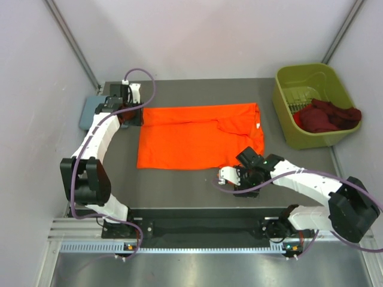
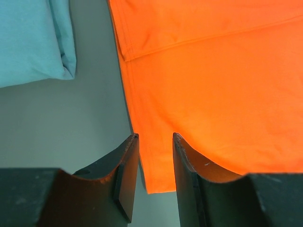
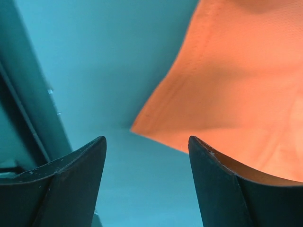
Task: Fold and stack the t-shirts
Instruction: Fold the tshirt
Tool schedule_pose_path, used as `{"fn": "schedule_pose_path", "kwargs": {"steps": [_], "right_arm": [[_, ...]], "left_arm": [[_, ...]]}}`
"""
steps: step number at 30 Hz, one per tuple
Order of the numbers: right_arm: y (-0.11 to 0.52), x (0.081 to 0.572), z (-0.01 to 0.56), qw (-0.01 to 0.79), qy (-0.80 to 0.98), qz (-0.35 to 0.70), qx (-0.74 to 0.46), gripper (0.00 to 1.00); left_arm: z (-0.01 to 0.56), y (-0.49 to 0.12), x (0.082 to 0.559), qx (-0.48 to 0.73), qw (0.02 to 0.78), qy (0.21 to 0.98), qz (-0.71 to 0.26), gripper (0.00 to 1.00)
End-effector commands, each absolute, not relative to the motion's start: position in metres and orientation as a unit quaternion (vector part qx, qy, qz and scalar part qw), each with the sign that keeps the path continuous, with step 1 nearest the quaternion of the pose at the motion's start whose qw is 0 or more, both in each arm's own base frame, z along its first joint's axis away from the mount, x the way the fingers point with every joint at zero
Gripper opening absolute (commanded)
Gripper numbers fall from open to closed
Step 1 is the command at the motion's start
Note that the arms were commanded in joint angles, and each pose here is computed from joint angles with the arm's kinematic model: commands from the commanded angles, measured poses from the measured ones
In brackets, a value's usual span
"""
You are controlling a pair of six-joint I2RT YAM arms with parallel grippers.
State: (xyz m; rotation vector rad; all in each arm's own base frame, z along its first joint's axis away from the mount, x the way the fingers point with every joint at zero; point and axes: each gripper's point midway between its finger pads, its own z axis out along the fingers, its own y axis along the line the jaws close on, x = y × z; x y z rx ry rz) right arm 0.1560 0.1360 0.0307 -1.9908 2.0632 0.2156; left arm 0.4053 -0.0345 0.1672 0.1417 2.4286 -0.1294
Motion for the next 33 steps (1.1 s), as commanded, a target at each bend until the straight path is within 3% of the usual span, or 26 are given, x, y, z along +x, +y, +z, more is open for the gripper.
{"fn": "schedule_pose_path", "kwargs": {"steps": [1,10,22,28,31,32,33], "right_arm": [[0.144,0.173,0.03,0.165,0.697,0.049,-0.696,0.7],[0.134,0.166,0.014,0.133,0.694,0.045,-0.706,0.67],[0.141,0.173,0.011,0.143,0.692,0.045,-0.706,0.51],[0.143,0.176,0.013,0.155,0.695,0.043,-0.701,0.32],[0.143,0.179,0.014,0.158,0.697,0.037,-0.698,0.15],[0.143,0.18,0.015,0.159,0.697,0.035,-0.698,0.0],[0.143,0.181,0.016,0.162,0.697,0.034,-0.698,0.0]], "left_arm": [[0.186,-0.032,0.403,0.044,0.372,0.926,-0.046,0.4],[0.179,-0.023,0.398,0.039,0.361,0.931,-0.032,0.4],[0.153,-0.006,0.38,-0.029,0.298,0.952,-0.065,0.4],[0.119,-0.008,0.337,-0.123,0.187,0.962,-0.154,0.45],[0.106,-0.003,0.322,-0.158,0.176,0.958,-0.161,0.46],[0.1,-0.003,0.315,-0.164,0.166,0.959,-0.161,0.46],[0.096,-0.002,0.313,-0.17,0.159,0.959,-0.163,0.47]]}}
